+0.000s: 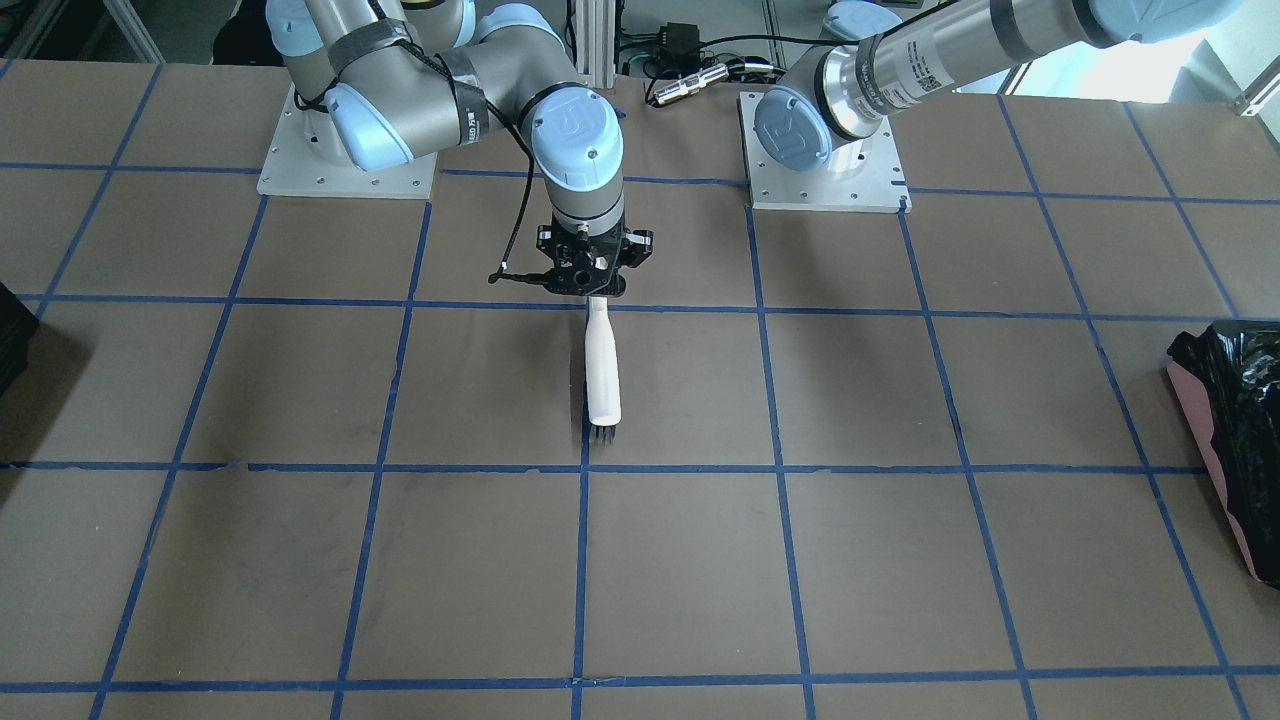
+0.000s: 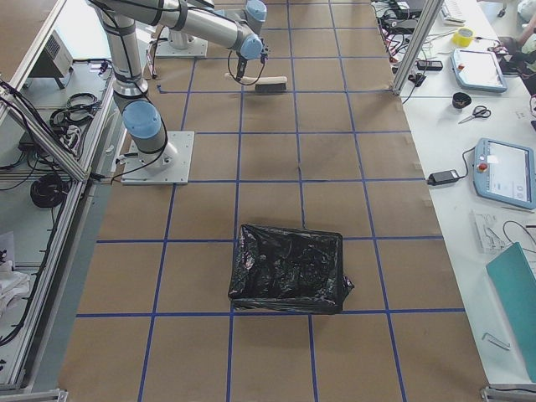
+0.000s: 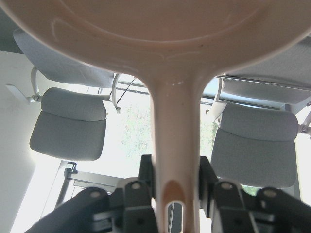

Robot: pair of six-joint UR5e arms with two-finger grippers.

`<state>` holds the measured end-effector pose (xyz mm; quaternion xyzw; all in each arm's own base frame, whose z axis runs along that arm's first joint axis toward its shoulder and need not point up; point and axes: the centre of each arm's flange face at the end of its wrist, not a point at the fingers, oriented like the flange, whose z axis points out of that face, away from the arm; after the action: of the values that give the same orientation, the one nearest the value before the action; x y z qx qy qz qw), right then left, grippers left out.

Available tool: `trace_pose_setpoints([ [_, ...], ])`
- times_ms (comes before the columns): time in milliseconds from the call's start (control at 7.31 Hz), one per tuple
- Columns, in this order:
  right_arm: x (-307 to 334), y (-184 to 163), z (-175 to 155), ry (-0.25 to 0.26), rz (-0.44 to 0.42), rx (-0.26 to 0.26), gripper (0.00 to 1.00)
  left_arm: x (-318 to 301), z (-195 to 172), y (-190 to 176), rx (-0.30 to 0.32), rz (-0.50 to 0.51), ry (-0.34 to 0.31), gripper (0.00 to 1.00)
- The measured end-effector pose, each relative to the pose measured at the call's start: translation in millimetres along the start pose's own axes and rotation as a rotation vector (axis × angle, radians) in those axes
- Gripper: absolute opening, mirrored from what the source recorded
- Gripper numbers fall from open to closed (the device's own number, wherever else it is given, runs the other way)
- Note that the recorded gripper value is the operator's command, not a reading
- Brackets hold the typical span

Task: Sweep and dump trash in nearest bin
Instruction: 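Lower the brush onto the table and open the right gripper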

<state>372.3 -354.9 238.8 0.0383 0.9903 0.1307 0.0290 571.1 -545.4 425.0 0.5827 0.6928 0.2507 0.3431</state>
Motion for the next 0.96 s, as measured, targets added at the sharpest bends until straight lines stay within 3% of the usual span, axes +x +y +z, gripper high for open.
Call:
trace_pose_setpoints([
  [274, -5.1, -10.9, -36.1, -0.024, 0.003, 0.057, 0.54, 5.3, -11.6, -4.5, -0.038, -0.013, -0.013, 0.0],
  [684, -10.8, -11.8, -150.1, -0.012, -0.027, 0.165, 0.61, 5.4, -28.1, 4.1, -0.061, 0.008, -0.037, 0.0],
  [957, 5.7, -17.2, -217.6, -0.008, -0.034, 0.184, 0.61, -4.2, -54.5, 11.8, -0.064, 0.014, -0.081, 0.0],
])
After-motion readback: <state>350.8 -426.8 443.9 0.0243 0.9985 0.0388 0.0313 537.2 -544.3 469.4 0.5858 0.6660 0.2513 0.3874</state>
